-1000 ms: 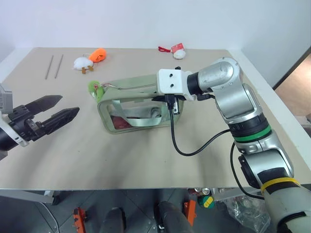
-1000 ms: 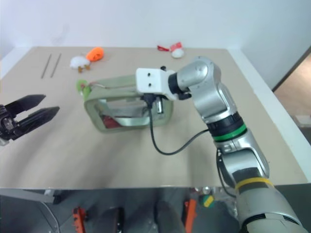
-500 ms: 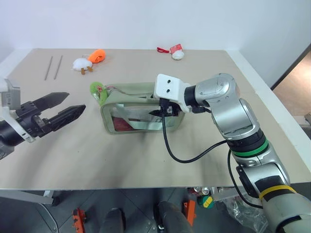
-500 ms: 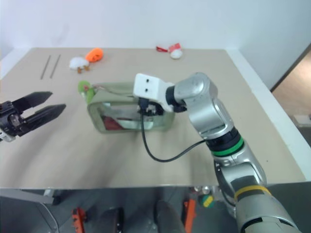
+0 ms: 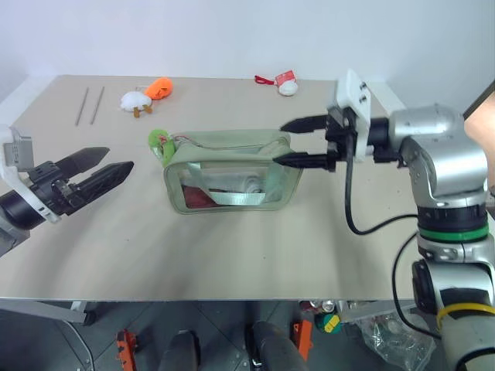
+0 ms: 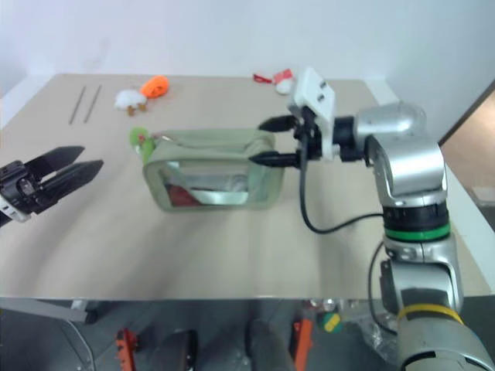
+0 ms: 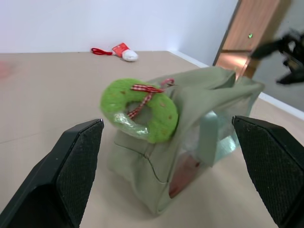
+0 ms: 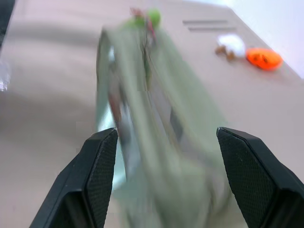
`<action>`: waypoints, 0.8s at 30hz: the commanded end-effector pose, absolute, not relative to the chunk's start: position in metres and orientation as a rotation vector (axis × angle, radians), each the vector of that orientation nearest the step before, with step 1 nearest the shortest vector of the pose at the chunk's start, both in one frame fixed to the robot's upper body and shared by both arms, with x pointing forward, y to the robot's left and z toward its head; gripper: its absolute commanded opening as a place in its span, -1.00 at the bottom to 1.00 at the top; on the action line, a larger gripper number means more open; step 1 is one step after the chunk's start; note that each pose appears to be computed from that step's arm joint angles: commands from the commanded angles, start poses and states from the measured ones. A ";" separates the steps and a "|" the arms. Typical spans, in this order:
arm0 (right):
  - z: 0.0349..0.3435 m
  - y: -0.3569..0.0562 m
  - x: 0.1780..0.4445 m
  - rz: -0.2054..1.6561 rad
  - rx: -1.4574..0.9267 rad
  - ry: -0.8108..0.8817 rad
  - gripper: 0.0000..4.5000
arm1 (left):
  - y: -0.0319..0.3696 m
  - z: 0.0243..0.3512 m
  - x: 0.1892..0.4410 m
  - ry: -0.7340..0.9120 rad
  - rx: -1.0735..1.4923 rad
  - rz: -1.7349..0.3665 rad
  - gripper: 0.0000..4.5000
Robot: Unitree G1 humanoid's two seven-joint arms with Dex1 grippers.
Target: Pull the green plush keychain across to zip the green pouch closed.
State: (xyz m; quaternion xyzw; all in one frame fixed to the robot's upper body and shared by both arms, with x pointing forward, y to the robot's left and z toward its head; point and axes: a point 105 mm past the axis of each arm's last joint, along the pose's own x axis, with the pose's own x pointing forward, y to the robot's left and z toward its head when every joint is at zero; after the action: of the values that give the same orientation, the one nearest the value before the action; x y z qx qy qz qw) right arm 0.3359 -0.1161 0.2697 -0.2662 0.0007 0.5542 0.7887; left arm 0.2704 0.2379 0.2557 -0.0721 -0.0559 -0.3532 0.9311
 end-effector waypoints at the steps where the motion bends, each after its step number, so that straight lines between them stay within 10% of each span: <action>1: 0.279 -0.133 0.334 1.135 -0.604 -0.060 0.52 | 0.238 0.267 0.269 -0.165 -0.143 -0.728 1.00; 17: 0.244 -0.137 0.352 1.058 -0.549 0.008 0.52 | 0.232 0.262 0.278 -0.134 -0.148 -0.754 1.00; 24: 0.230 -0.133 0.362 1.047 -0.522 0.010 -0.44 | 0.235 0.255 0.281 -0.120 -0.167 -0.719 1.00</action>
State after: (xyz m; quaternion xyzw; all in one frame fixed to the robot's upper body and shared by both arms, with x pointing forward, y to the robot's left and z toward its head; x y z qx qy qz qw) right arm 0.3604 -0.1320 0.2192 -0.2392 0.0281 0.5025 0.8304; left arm 0.2797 0.2311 0.2533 -0.0836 -0.0502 -0.3633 0.9265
